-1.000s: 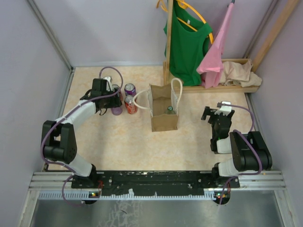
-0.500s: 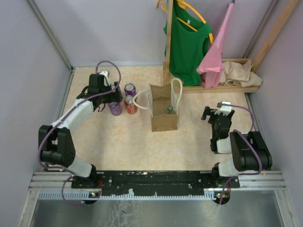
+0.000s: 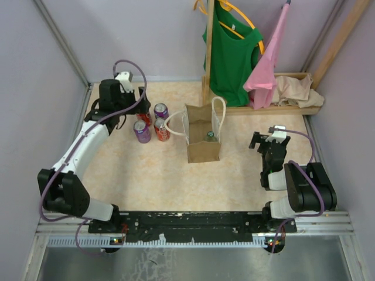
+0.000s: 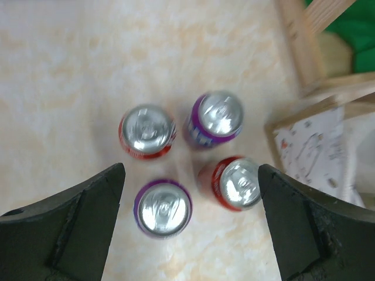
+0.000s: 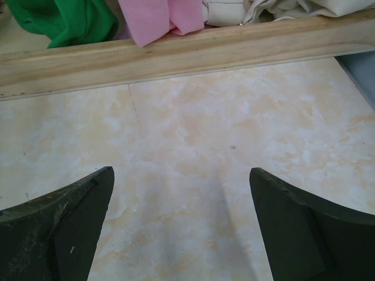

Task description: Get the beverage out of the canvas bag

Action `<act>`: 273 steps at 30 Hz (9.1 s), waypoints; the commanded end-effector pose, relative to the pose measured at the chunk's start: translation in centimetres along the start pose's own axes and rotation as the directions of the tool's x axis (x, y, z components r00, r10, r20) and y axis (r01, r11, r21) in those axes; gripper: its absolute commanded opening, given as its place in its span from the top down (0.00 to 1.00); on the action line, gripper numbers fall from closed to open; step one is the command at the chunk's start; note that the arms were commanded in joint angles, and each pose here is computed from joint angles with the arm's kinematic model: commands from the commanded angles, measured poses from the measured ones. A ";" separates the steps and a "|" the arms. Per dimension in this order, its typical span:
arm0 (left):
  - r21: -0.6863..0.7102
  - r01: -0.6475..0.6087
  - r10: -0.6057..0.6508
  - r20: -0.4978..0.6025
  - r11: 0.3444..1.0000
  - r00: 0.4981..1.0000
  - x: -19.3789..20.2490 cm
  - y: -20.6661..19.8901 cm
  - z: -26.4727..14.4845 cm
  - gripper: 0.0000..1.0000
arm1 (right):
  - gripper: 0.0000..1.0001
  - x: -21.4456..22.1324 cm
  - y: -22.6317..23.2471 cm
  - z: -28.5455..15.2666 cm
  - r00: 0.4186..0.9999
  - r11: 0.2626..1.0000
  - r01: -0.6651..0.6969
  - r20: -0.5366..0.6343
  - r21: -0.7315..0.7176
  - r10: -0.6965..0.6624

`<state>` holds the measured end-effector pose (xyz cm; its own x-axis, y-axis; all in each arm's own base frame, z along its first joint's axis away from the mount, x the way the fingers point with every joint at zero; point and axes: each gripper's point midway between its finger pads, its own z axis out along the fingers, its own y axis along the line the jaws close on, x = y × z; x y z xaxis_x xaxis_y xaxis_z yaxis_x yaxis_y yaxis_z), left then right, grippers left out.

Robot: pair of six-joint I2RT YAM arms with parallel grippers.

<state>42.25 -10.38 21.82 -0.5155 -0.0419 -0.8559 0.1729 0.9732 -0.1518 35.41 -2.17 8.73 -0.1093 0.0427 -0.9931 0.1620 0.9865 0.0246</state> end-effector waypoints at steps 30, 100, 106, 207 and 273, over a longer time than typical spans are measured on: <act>0.763 -0.452 0.434 0.250 0.462 0.865 1.9 -28.4 -1.5 0.01 | 0.01 -2.1 0.1 0.6 0.997 1.000 -0.014 0.069 0.002 0.014; 0.799 -0.405 0.434 0.203 0.444 0.878 8.7 -30.1 0.2 0.07 | 0.01 -2.1 0.1 0.6 0.997 1.000 -0.014 0.070 0.000 0.014; 0.800 -0.398 0.428 0.199 0.449 0.882 8.6 -30.1 0.1 0.07 | 0.01 -2.1 0.1 0.6 0.997 1.000 -0.014 0.070 0.001 0.014; 0.823 -0.335 0.478 0.090 0.459 0.874 14.1 -28.3 4.0 0.38 | 0.01 -2.1 0.1 0.6 0.997 1.000 -0.014 0.069 0.001 0.014; -0.127 -0.345 0.355 0.559 0.930 0.749 -17.5 -10.8 -17.5 1.00 | 0.01 -2.1 0.1 0.6 0.997 1.000 -0.014 0.070 0.002 0.014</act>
<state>36.72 -22.11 41.94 0.0541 0.2760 -0.9596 0.4505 0.8509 0.2702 35.41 -2.17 8.73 -0.1093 0.0427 -0.9931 0.1620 0.9865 0.0246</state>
